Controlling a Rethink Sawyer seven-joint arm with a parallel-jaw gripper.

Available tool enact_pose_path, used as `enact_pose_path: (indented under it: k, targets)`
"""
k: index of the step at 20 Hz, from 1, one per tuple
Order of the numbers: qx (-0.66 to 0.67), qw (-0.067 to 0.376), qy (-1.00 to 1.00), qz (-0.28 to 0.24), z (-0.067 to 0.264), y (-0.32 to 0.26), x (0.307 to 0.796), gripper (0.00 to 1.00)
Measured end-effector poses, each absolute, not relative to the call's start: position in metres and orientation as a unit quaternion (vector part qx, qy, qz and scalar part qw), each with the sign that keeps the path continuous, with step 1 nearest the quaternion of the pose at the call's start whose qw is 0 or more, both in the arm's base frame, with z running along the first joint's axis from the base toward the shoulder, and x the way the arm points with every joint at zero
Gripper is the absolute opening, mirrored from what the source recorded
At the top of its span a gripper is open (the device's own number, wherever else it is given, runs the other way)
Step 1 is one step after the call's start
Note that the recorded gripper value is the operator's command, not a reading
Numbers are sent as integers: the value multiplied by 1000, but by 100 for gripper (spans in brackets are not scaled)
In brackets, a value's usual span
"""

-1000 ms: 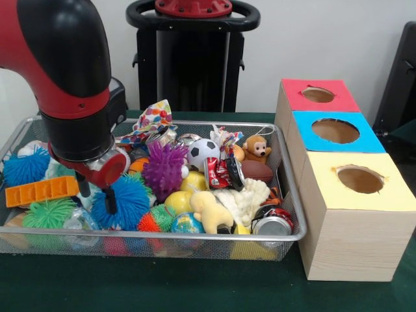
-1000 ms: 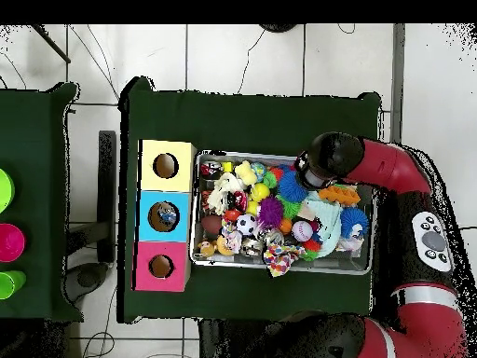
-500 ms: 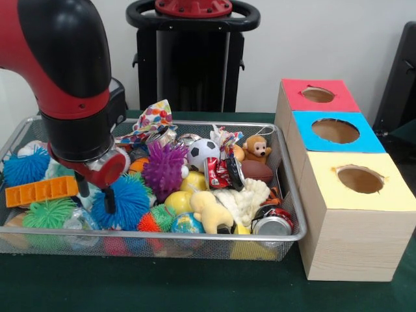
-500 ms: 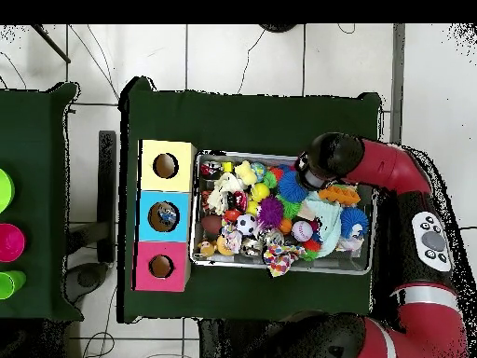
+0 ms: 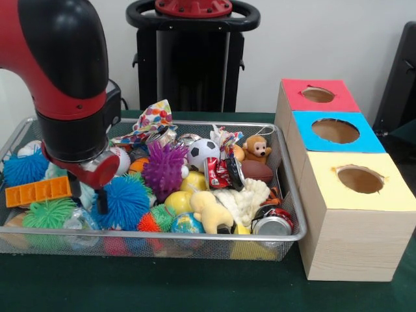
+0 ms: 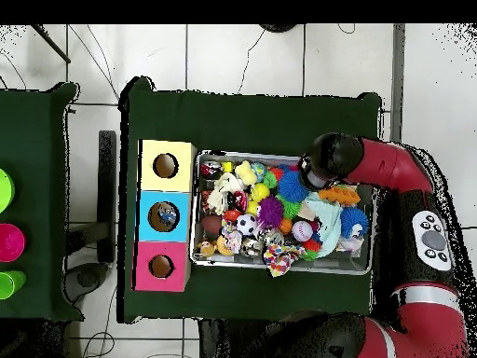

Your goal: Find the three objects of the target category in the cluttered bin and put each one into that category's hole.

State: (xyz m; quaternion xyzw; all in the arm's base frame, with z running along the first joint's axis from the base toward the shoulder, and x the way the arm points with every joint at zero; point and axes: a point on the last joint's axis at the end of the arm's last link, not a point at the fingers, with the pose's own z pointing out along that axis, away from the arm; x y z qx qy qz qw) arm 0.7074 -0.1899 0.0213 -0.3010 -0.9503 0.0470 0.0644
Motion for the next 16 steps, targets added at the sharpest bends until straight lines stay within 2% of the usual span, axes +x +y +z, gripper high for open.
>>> enact_pose_path:
  k: [16]
  targets:
    - [-304, 44, -950, 57, 30, -206, 727, 100]
